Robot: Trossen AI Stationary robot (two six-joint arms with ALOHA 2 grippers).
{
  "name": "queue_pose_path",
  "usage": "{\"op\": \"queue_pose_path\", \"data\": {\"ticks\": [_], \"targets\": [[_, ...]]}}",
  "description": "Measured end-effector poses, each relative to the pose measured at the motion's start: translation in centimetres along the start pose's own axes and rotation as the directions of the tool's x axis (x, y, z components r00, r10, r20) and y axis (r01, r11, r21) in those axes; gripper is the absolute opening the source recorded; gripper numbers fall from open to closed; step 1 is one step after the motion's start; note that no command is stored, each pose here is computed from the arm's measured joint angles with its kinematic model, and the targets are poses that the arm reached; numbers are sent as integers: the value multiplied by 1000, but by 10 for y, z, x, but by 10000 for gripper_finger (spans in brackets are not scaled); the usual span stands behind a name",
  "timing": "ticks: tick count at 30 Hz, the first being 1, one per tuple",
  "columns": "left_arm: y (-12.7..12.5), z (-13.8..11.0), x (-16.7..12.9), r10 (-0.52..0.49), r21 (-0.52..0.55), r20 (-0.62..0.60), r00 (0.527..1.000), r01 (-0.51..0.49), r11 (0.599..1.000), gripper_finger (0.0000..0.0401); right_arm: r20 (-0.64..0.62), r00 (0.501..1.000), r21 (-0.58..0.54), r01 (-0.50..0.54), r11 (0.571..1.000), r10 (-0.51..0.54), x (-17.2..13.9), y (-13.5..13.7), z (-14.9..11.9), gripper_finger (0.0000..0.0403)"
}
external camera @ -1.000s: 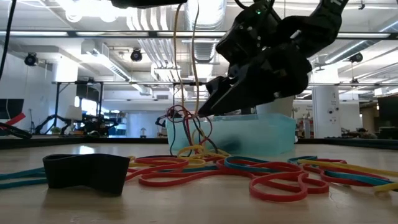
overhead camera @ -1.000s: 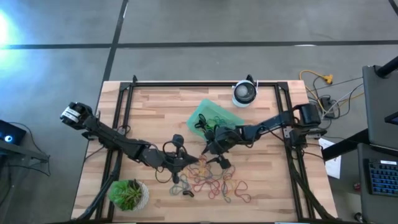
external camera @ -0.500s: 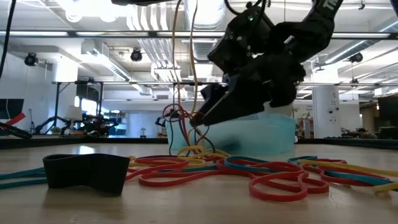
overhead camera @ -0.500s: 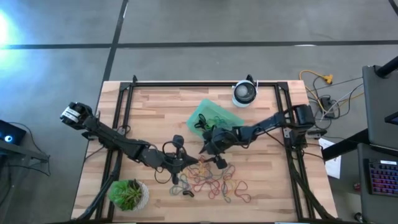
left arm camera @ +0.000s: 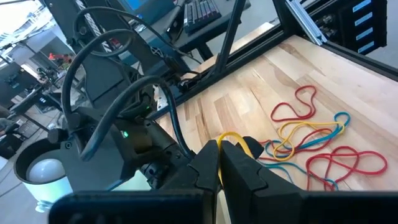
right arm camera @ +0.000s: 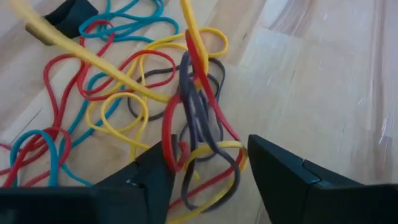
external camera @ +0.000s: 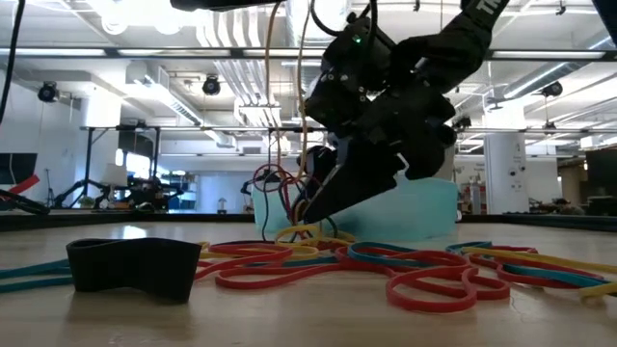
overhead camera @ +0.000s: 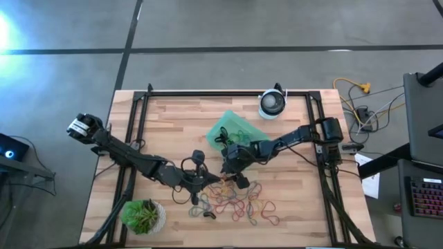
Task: Pick and place rubber bands into bin
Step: Put the yellow rubber band into the blue bin
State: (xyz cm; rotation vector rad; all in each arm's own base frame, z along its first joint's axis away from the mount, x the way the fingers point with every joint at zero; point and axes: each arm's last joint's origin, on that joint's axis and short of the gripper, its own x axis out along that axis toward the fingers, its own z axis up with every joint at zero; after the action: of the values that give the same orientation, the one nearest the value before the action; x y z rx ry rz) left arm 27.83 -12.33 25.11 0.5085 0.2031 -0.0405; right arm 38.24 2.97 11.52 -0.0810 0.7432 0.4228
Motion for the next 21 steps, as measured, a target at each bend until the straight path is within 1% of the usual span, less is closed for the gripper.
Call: {"op": "queue_pose_path", "data": {"ticks": [8,15,21], "targets": [[0,0,0,0,0,-1,1000,0,1000,0,18,1000,-27,4,1000,-4,-9,2,4,108],[0,-1,0,-1,1,-2,1000,1,1000,0,19,1000,-46,4,999,-3,-16,4,8,58],[-1,-1,0,-3,4,-9,1000,3,1000,0,22,1000,-81,-3,997,5,-23,11,14,24]]}}
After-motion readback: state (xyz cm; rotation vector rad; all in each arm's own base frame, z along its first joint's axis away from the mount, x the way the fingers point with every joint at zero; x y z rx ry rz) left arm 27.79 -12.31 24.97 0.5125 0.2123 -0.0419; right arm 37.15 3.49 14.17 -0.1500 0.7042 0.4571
